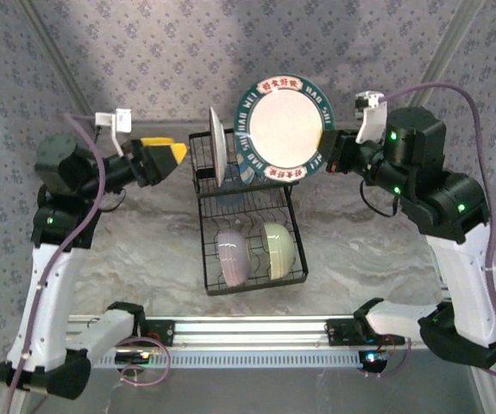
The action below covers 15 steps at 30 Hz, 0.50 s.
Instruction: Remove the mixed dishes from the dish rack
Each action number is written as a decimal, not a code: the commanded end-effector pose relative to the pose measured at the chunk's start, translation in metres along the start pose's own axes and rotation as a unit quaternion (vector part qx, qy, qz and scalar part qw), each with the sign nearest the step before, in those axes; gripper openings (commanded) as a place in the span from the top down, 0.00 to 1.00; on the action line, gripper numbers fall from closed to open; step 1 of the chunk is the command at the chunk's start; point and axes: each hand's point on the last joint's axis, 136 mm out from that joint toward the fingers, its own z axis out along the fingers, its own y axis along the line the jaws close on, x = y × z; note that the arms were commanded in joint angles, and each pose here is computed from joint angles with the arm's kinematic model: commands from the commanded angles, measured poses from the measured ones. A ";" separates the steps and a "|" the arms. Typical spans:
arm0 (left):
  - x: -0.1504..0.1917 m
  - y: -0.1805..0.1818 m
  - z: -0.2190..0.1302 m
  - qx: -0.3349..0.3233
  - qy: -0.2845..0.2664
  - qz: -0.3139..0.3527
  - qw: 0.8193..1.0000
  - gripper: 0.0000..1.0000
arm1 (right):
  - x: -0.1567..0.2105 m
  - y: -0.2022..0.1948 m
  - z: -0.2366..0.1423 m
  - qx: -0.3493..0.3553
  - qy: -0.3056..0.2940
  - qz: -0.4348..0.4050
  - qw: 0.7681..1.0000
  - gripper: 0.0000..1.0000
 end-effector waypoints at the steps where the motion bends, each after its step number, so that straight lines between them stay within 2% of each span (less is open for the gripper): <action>1: -0.011 -0.034 0.012 0.062 0.013 0.029 0.998 0.07 | -0.028 0.038 -0.009 -0.101 -0.031 0.037 0.994 1.00; 6: -0.012 -0.040 0.042 0.084 0.043 0.022 0.995 0.14 | -0.033 0.045 0.002 -0.131 -0.023 0.058 0.989 1.00; 9: -0.016 -0.031 0.053 0.070 0.049 0.005 0.996 0.18 | -0.036 0.046 0.007 -0.146 -0.021 0.070 0.987 1.00; 15: -0.026 -0.010 0.069 0.033 0.042 -0.028 0.998 0.34 | -0.038 0.044 0.016 -0.161 -0.011 0.095 0.982 1.00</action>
